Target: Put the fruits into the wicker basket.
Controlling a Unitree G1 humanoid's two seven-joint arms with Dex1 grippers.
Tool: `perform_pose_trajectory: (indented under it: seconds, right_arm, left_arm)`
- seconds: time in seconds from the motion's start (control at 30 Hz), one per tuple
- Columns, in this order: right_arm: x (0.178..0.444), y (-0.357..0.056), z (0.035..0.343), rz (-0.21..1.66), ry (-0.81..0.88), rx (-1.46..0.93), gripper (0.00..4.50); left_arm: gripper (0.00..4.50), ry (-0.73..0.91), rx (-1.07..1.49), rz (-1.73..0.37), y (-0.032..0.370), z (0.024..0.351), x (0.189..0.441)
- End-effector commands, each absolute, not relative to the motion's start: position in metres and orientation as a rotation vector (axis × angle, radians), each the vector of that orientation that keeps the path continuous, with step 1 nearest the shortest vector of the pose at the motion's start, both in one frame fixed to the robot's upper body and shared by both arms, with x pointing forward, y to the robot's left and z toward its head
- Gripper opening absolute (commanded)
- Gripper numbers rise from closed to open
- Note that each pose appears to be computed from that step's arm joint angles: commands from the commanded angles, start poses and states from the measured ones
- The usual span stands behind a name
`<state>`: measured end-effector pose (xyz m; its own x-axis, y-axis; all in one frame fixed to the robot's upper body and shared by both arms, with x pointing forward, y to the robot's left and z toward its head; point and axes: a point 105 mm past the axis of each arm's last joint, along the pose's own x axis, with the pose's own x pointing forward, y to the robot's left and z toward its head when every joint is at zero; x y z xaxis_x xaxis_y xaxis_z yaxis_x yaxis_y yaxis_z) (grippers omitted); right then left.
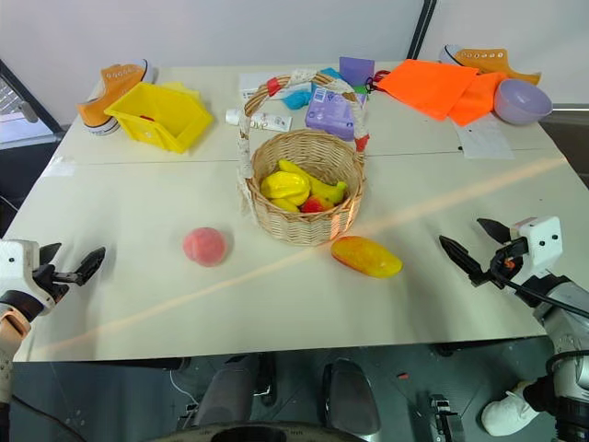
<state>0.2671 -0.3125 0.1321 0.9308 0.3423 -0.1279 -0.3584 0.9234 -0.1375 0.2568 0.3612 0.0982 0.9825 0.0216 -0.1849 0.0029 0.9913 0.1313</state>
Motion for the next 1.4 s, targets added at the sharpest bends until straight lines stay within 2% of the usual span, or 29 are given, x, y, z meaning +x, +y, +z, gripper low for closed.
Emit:
perform_pose_trajectory:
  seconds: [0.03,0.3,0.47,0.6,0.77,0.93,1.37,1.4]
  right_arm:
    - [0.268,-0.313,0.15,0.359,0.049,-0.208,4.45]
    - [0.27,-0.307,0.157,0.369,0.023,-0.22,4.45]
    - [0.274,-0.29,0.175,0.434,-0.019,-0.22,4.45]
    - [0.262,-0.259,0.191,0.591,-0.024,-0.201,4.45]
    - [0.231,-0.18,0.2,0.938,0.04,-0.232,4.45]
    - [0.217,-0.139,0.198,1.084,0.05,-0.225,4.45]
    - [0.216,-0.125,0.194,1.095,0.037,-0.205,4.45]
    - [0.216,-0.125,0.194,1.094,0.035,-0.209,4.49]
  left_arm:
    - [4.5,0.138,0.153,0.027,0.365,0.115,0.257]
    - [4.5,0.109,0.115,-0.057,0.343,0.123,0.27]
    - [4.5,0.04,0.098,-0.198,0.312,0.149,0.283]
    - [4.5,0.038,0.161,-0.362,0.286,0.162,0.285]
    - [4.5,0.116,0.226,-0.778,0.226,0.17,0.276]
    - [4.5,0.181,0.31,-0.984,0.196,0.168,0.274]
    - [4.5,0.295,0.482,-0.999,0.189,0.135,0.29]
    - [4.25,0.287,0.479,-0.992,0.189,0.135,0.291]
